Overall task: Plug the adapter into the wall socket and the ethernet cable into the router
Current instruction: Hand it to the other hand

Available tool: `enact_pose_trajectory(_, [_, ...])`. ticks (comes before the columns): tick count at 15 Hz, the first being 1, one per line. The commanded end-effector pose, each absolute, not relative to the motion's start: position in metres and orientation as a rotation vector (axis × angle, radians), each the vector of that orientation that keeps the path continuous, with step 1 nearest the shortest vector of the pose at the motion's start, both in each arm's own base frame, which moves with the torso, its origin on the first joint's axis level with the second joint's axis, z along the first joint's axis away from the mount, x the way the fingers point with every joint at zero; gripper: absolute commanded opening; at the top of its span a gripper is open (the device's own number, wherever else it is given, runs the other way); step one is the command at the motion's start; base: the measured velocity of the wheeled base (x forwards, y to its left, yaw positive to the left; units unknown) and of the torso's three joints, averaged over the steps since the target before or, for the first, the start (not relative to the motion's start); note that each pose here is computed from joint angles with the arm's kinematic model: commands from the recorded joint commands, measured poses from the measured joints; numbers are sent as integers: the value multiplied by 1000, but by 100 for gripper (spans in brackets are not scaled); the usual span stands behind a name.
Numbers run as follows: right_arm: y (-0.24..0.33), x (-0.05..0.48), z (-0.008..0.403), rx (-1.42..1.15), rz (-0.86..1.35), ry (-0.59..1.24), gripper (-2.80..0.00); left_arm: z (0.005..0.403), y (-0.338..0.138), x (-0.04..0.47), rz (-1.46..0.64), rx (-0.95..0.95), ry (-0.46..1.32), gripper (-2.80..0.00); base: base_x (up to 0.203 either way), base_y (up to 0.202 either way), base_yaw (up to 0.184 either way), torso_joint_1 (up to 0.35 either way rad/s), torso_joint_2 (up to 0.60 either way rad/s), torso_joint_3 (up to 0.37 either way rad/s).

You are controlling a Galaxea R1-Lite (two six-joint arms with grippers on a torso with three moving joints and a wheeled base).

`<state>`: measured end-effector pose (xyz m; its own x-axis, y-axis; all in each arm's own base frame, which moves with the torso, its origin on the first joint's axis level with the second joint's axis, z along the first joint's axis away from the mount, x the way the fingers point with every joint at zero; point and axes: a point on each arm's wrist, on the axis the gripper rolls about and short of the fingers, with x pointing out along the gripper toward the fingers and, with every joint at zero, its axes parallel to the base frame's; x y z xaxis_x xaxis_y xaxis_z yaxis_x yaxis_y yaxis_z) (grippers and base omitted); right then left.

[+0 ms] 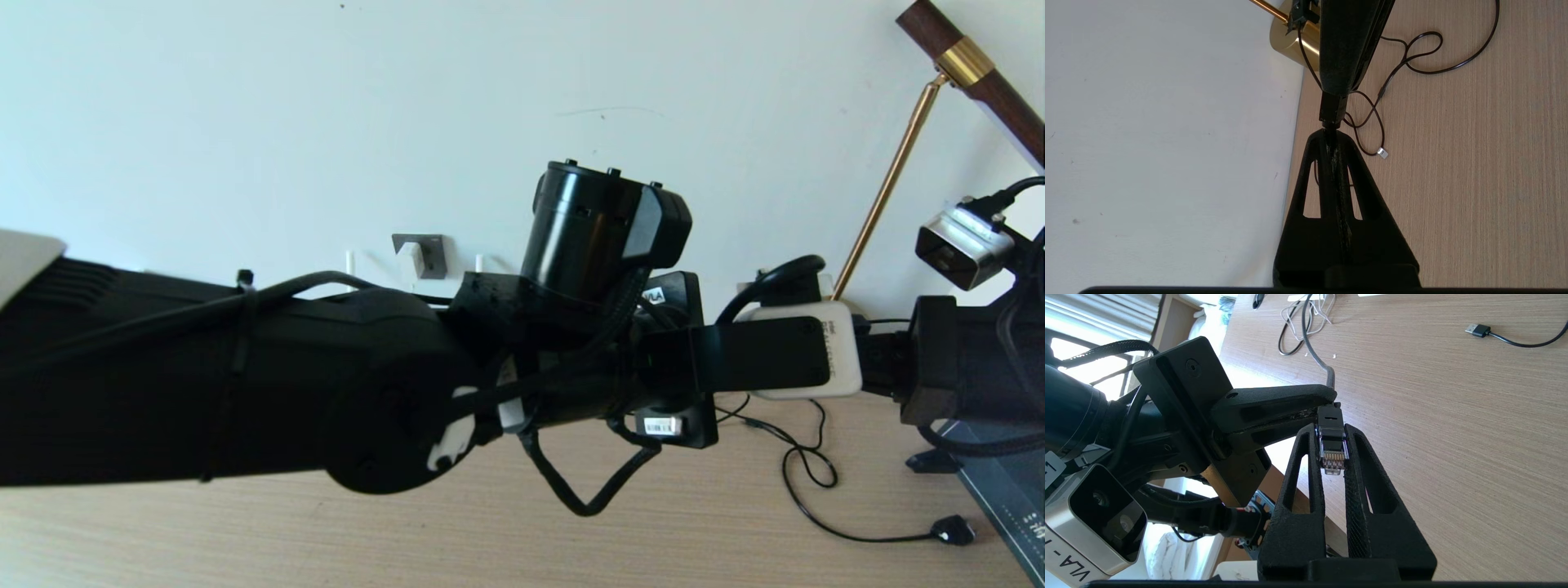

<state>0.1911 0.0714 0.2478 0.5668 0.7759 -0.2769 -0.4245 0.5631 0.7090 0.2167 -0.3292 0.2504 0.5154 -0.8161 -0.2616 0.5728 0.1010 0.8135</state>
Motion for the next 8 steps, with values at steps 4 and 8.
enact_pose_trajectory(4, [72, 191, 248, 634, 769, 626, -280, 249, -330, 217, -1045, 1042, -293, -280, 0, 0, 0, 0, 0, 0])
enact_pose_trajectory(8, [72, 191, 246, 636, 766, 635, -280, 247, -333, 218, -1054, 1041, -295, 0, 0, 0, 0, 0, 0, 0])
